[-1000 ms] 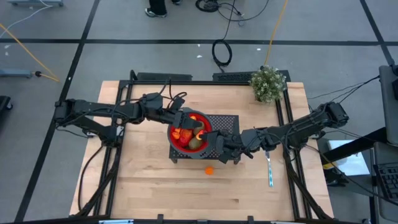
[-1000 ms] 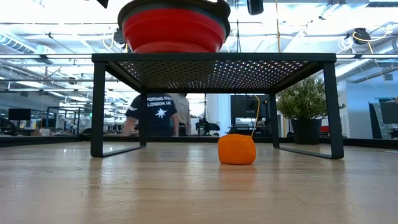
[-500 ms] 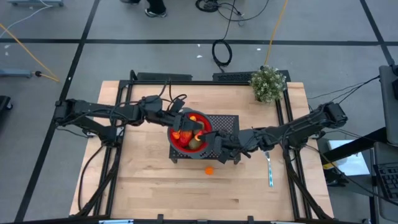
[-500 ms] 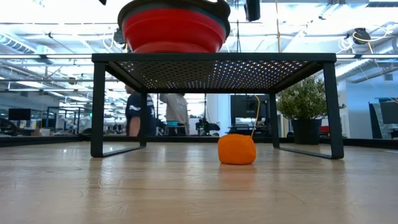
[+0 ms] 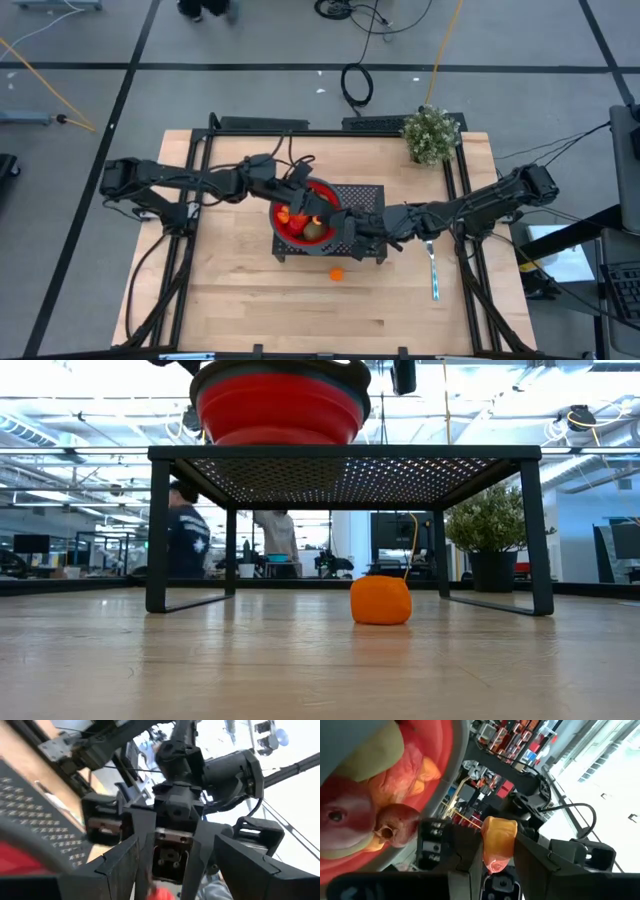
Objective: Pick & Place Fruit
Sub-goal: Put the peach into the red colander on the shelf
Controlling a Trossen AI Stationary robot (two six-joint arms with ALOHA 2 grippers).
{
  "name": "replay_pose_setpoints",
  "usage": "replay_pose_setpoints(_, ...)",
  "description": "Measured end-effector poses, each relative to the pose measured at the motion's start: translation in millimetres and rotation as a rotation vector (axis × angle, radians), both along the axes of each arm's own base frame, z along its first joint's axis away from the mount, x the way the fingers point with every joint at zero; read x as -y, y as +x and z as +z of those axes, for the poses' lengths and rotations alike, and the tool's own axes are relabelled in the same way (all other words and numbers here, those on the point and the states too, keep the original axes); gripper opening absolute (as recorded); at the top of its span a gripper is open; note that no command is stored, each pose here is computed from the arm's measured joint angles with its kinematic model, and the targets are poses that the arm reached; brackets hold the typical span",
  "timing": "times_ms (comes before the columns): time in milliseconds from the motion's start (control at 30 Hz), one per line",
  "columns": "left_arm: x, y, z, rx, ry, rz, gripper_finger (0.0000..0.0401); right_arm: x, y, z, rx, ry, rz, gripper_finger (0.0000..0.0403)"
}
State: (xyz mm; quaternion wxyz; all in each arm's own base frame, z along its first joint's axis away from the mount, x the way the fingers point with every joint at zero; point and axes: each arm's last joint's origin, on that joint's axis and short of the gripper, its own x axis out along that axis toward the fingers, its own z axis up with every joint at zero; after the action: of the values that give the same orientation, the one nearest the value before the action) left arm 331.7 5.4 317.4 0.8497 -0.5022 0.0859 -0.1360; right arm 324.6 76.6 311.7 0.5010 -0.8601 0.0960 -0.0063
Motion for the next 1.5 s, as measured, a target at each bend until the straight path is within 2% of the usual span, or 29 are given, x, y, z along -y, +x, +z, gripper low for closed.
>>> replay_pose_setpoints(200, -10, 4, 7, -0.017, 0.023, -0.021, 0.0257, 1, 0, 0, 0.003, 0.018, -0.007, 0.0091)
replay_pose_setpoints(467, -13, 1, 4, -0.065, 0.031, -0.043, 0.0248, 2, 0, 0, 0.009, 0.040, -0.058, 0.0091)
replay_pose_setpoints(667, -26, -5, 8, -0.070, 0.036, -0.045, 0.0202, 2, 0, 0, 0.013, 0.043, -0.066, 0.0091)
replay_pose_setpoints(800, -29, -11, 10, -0.075, 0.076, -0.038, 0.0171, 2, 0, 0, 0.012, 0.045, -0.066, 0.0091)
replay_pose_setpoints(1233, -28, -12, 9, -0.078, 0.111, -0.068, 0.0115, 2, 0, 0, 0.012, 0.045, -0.066, 0.0091)
replay_pose_setpoints(1500, -28, -12, 9, -0.068, 0.141, -0.072, 0.0056, 2, 0, 0, 0.013, 0.045, -0.065, 0.0091)
